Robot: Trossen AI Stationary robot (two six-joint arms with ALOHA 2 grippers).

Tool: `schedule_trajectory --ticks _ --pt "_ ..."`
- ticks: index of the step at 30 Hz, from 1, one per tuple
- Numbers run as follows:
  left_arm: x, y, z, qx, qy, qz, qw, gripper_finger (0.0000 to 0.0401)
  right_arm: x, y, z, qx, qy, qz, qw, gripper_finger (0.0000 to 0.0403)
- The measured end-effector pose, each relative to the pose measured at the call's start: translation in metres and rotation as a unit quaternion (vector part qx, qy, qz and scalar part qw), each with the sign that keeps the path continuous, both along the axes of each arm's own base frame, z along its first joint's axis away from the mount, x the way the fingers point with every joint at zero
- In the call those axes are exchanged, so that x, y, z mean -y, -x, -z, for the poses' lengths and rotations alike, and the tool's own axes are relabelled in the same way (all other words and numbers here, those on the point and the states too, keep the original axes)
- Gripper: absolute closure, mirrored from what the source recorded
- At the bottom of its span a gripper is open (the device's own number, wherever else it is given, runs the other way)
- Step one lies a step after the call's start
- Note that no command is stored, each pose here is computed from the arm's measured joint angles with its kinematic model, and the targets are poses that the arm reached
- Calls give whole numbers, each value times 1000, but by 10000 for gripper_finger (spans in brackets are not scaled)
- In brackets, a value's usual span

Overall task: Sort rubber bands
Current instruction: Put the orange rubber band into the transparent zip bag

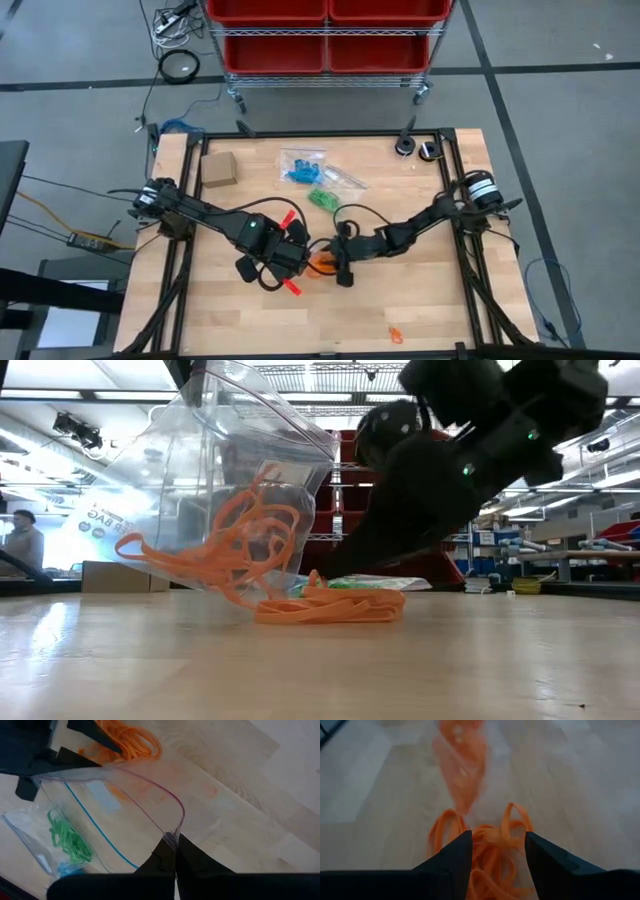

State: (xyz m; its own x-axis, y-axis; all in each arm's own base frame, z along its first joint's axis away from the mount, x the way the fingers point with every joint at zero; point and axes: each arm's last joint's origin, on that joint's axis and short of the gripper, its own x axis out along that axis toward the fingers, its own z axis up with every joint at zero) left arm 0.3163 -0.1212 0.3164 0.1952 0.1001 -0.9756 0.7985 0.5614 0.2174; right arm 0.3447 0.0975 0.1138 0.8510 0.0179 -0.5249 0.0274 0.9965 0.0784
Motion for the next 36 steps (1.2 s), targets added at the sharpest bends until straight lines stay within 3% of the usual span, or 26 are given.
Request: schedule_trajectory --ticks 4,6,8,10,15,22,28,32,36 --pt "0 0 0 0 0 0 1000 400 1 -9 3 -7 12 -4 1000 246" --pt "0 0 0 -1 0 0 1000 400 1 -8 4 -28 24 -11 999 286" --pt "0 0 0 -1 0 0 1000 400 -2 -5 5 -38 43 -9 998 356" --pt "0 1 0 -3 1 -1 1000 400 -7 -2 0 -30 57 -18 998 387" --pt "0 1 0 -3 1 -1 1000 400 -16 9 -28 0 82 -3 997 401" --pt "0 0 0 -1 2 -1 1000 400 -19 32 -90 61 132 29 989 402" --pt "0 0 0 2 4 -1 1000 400 -14 48 -132 120 136 32 983 403" --pt "0 -1 0 2 4 -1 1000 400 -9 47 -142 151 121 8 981 403" --pt "1 -1 0 5 5 0 1000 400 -4 33 -134 168 100 -14 981 403"
